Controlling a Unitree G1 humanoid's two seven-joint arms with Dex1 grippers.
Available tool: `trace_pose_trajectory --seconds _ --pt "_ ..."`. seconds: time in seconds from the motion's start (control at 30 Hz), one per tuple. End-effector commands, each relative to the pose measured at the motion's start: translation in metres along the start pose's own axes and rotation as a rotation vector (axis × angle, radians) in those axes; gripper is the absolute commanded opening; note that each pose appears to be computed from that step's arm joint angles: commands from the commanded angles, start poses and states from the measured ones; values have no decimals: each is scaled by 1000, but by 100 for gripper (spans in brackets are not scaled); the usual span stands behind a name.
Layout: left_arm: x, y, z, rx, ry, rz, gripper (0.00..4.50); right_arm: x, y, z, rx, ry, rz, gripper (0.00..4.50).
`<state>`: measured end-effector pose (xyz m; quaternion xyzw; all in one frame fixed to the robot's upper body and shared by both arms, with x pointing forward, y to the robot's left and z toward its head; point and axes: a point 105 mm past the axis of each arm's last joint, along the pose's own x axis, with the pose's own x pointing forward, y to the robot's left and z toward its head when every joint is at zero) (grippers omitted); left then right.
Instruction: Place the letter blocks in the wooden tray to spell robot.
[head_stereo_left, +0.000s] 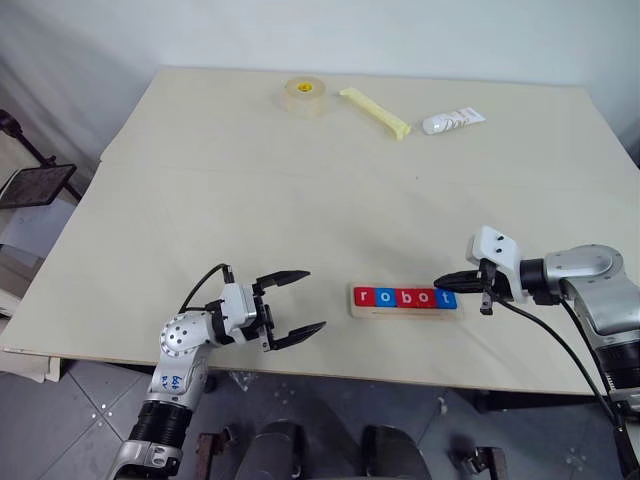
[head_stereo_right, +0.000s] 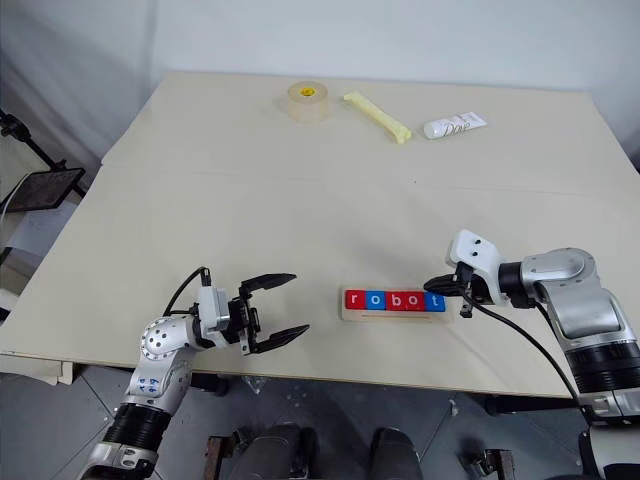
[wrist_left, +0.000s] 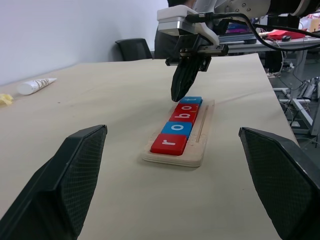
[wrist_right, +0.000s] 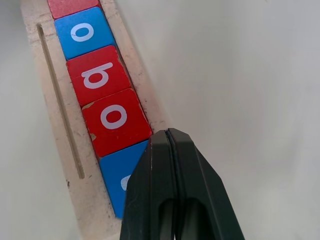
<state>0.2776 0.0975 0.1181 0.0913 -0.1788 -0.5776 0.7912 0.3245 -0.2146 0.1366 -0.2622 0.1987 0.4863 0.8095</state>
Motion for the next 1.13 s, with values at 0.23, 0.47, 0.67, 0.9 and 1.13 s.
trace_pose_trajectory --seconds 0.23,0.47,0.67,0.9,1.13 --pt "-1 3 7 38 -12 -10 450 -35 3 15 -26 -119 -87 18" --pt "-22 19 8 85 58 61 450 -71 30 -17 3 -226 -57 225" --pt "-37 30 14 51 78 52 450 -89 33 -33 0 -311 -87 440" --pt "-53 40 28 45 56 27 450 -114 34 -44 -26 -338 -55 446" --pt "-58 40 35 29 23 -8 450 -133 25 -49 -21 -316 -97 446"
